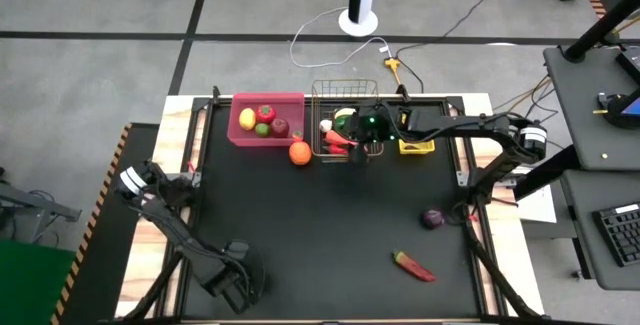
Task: Sort produce into baskets
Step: Put the small red chili pepper into the yellow bin
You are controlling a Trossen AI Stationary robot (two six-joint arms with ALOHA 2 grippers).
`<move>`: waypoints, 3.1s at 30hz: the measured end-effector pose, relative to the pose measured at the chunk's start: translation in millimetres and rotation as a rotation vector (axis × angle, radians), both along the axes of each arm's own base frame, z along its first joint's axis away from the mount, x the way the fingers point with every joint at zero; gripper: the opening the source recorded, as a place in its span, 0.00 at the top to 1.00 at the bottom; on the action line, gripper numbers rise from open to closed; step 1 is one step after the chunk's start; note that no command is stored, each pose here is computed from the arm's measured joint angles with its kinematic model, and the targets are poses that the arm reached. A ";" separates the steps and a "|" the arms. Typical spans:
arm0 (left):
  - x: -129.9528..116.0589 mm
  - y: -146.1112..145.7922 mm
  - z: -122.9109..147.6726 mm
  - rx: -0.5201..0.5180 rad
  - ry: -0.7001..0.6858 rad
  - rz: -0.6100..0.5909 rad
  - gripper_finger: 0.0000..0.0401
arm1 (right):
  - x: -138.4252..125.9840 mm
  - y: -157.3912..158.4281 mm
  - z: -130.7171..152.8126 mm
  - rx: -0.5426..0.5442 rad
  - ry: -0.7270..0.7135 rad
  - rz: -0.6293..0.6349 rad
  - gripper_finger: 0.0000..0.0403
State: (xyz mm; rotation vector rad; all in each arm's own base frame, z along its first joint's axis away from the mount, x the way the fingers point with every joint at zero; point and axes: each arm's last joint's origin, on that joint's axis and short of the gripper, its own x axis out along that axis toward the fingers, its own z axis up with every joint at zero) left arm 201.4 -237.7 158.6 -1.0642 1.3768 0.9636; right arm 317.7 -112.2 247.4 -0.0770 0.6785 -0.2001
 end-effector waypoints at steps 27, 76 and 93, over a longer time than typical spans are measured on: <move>0.4 2.4 -5.3 0.011 -0.047 -0.103 0.96 | -0.1 0.0 0.4 -0.007 0.001 0.005 0.34; 99.2 112.2 108.9 1.152 -1.092 -1.041 0.99 | -12.7 165.4 -1.2 0.155 -0.383 0.345 0.39; 95.3 118.2 92.0 1.164 -1.096 -1.022 0.99 | 19.5 177.0 -16.4 0.219 -0.466 0.347 0.41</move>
